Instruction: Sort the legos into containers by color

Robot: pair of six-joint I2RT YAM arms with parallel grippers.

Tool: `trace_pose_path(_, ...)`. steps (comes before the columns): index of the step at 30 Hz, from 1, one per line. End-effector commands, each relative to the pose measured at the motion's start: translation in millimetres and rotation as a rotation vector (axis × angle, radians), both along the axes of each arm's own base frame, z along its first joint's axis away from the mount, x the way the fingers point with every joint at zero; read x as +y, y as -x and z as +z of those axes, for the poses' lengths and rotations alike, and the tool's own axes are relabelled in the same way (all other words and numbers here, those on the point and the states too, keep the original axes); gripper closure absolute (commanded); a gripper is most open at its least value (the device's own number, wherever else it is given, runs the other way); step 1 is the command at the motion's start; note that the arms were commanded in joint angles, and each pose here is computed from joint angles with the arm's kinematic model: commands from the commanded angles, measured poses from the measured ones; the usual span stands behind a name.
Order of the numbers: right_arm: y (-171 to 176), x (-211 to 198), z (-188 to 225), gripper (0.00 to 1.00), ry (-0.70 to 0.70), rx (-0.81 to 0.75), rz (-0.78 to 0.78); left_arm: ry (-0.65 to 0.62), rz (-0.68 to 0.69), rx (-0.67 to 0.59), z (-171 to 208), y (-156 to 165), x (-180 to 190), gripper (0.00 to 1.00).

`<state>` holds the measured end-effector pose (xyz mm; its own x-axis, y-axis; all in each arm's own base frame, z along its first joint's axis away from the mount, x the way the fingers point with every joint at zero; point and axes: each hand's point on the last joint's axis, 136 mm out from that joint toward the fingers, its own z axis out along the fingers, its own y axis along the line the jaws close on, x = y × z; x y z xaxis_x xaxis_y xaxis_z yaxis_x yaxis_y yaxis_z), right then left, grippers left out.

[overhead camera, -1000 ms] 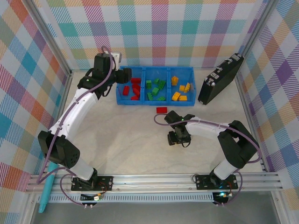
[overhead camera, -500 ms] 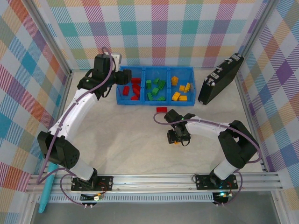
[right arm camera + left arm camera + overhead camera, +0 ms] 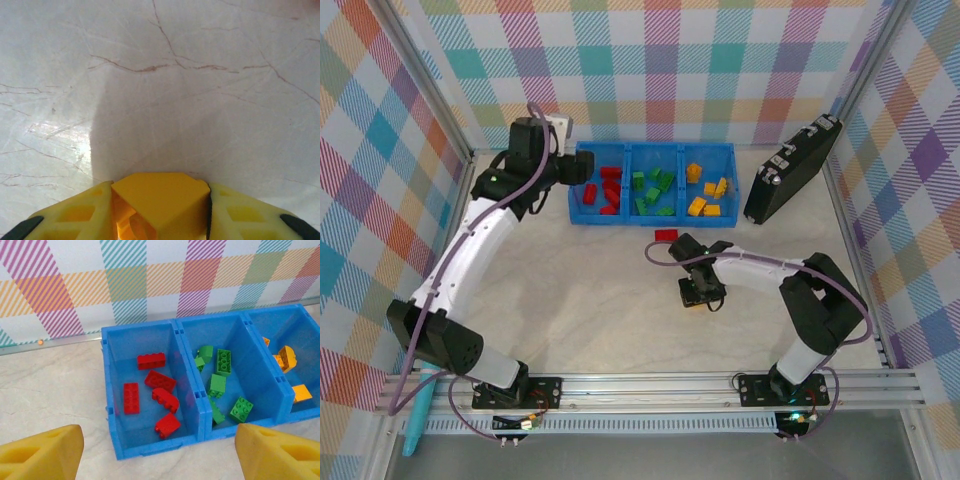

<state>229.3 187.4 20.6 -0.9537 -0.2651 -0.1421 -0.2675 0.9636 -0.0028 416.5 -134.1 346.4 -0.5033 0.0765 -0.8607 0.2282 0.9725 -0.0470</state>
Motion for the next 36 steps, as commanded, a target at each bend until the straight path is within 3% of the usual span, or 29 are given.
trace_pose_path(1,-16.1,-1.3,28.6,0.69,-0.010,-0.040,0.022,-0.040,-0.005,-0.001,13.6,29.4,11.4,0.21)
trace_pose_path(6,-65.0,-9.5,106.9,0.69,-0.098,-0.208,0.011,-0.079,-0.009,-0.007,18.5,63.1,26.9,0.19)
trace_pose_path(12,-143.5,-27.9,195.9,0.69,-0.027,-0.485,0.042,-0.108,-0.037,-0.023,16.7,80.8,31.8,0.17)
trace_pose_path(16,-192.6,-21.0,230.9,0.69,-0.020,-0.646,0.058,-0.134,-0.045,-0.013,15.7,83.6,33.8,0.16)
trace_pose_path(25,-274.2,-22.6,232.9,0.69,-0.039,-0.770,0.005,-0.147,-0.059,0.005,19.0,89.6,34.6,0.16)
trace_pose_path(36,-318.3,-22.7,219.0,0.69,-0.099,-0.752,-0.019,-0.163,-0.051,0.051,8.8,95.6,38.5,0.16)
